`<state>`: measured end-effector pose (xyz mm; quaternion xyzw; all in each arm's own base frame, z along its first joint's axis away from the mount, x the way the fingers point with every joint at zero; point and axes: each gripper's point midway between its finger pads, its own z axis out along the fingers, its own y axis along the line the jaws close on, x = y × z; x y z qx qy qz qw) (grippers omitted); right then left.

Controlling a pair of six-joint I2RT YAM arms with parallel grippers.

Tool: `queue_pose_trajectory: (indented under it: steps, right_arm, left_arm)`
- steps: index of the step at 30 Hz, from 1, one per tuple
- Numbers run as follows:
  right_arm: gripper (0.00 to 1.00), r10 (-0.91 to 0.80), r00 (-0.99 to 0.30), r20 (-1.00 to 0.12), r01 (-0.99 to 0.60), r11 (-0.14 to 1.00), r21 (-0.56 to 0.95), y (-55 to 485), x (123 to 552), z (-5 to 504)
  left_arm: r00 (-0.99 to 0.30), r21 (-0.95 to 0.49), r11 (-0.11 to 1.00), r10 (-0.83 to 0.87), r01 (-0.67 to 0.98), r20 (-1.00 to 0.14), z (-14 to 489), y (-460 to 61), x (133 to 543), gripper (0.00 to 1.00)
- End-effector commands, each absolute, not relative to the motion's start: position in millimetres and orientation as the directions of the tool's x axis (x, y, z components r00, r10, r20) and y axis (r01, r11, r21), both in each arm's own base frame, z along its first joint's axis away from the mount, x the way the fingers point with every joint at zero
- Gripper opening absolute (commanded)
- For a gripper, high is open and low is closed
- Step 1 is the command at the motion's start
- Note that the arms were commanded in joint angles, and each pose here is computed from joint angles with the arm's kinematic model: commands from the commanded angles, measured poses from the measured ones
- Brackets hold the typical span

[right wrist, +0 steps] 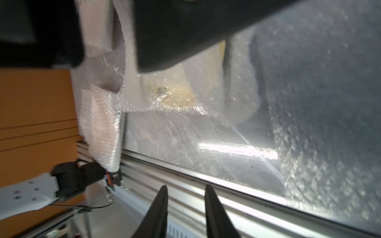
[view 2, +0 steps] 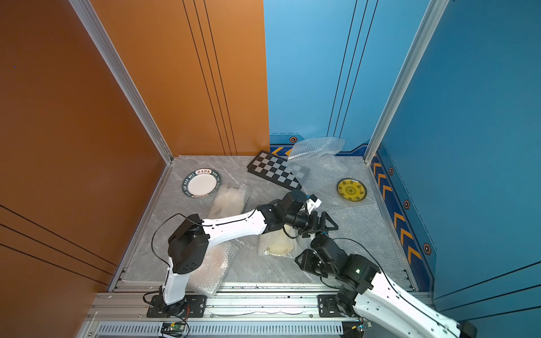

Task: Unpack dinner plates from bubble wrap
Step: Unwrap the bubble wrap at the center of the board.

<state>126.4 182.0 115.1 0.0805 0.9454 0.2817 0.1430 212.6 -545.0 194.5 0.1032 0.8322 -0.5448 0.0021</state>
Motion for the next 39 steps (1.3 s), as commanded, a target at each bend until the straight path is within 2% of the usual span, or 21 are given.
queue_pose_trajectory:
  steps: [1,5,9,17,25,39]
  right_arm:
    - [0.19,0.164,-0.895,-0.415,-0.09,0.845,0.528,227.3,161.1,139.1]
    - [0.15,0.127,-0.854,-0.505,-0.146,0.872,0.467,241.2,181.0,136.6]
    - [0.13,0.141,-0.81,-0.569,-0.177,0.866,0.468,240.4,192.8,136.9]
    - [0.06,0.28,-0.609,-0.742,-0.191,0.856,0.48,197.3,198.8,144.4]
    - [0.03,0.365,-0.655,-0.662,-0.006,0.873,0.488,153.7,202.8,104.2]
    - [0.0,0.391,-0.786,-0.478,0.185,0.887,0.422,136.2,184.1,36.3]
  left_arm:
    - [-0.971,-0.903,0.387,0.208,0.189,-0.114,188.7,-549.7,205.9,0.98]
    - [-0.973,-0.903,0.389,0.204,0.185,-0.112,189.2,-547.5,209.3,0.98]
    - [-0.974,-0.902,0.391,0.2,0.18,-0.108,189.3,-544.8,212.2,0.98]
    - [-0.978,-0.902,0.399,0.188,0.164,-0.094,184.9,-541.3,220.7,0.98]
    - [-0.978,-0.909,0.387,0.192,0.152,-0.081,189.8,-546.0,221.0,0.98]
    - [-0.977,-0.905,0.401,0.202,0.146,-0.068,186.5,-546.8,221.3,0.98]
